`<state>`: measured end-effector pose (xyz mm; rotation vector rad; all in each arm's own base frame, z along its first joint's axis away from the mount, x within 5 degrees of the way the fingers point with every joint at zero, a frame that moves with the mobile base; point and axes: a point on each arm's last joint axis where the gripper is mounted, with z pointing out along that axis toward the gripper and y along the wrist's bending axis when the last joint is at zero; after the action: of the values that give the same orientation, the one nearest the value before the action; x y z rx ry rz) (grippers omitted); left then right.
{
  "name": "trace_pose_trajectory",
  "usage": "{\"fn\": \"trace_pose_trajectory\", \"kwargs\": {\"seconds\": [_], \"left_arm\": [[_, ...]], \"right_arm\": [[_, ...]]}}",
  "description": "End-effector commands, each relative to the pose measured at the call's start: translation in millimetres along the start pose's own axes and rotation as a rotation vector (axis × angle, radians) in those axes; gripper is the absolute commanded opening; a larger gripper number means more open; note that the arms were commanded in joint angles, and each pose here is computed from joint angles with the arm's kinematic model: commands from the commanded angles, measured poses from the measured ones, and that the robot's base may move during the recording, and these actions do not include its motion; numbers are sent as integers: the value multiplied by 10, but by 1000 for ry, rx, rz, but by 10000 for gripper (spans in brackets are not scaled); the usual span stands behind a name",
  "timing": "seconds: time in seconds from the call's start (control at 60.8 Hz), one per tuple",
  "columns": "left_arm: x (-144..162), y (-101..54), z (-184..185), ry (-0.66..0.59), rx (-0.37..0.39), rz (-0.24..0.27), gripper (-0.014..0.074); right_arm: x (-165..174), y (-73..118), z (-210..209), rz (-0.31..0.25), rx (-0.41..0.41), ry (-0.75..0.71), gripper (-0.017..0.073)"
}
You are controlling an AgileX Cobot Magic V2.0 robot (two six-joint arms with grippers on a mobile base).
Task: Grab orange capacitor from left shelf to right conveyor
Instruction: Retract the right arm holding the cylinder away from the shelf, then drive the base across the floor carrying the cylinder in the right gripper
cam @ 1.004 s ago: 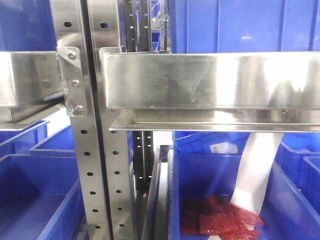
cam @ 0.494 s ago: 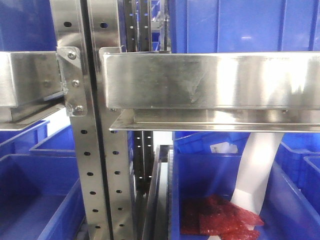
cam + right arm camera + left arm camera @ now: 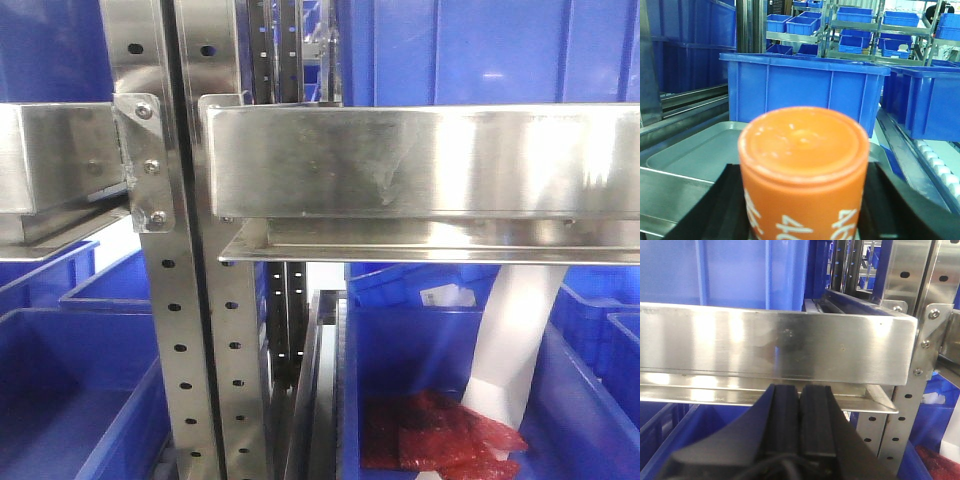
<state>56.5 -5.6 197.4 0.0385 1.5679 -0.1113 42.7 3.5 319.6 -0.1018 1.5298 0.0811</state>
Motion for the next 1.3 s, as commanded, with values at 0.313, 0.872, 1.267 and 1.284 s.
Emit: {"fn": "trace_pose_trajectory", "kwargs": {"seconds": [0.313, 0.872, 1.267, 1.284], "left_arm": [[-103, 1, -15, -105, -1, -3, -127], [-103, 1, -15, -105, -1, -3, -127], [-103, 1, -15, -105, -1, -3, -127], [-103, 2, -15, -105, -3, -3, -127]], "right_arm": [[-164, -1, -14, -17, 4, -105, 88], [-164, -1, -14, -17, 4, -105, 88], [-164, -1, -14, -17, 4, -105, 88], [-164, -1, -14, -17, 4, -105, 88]]}}
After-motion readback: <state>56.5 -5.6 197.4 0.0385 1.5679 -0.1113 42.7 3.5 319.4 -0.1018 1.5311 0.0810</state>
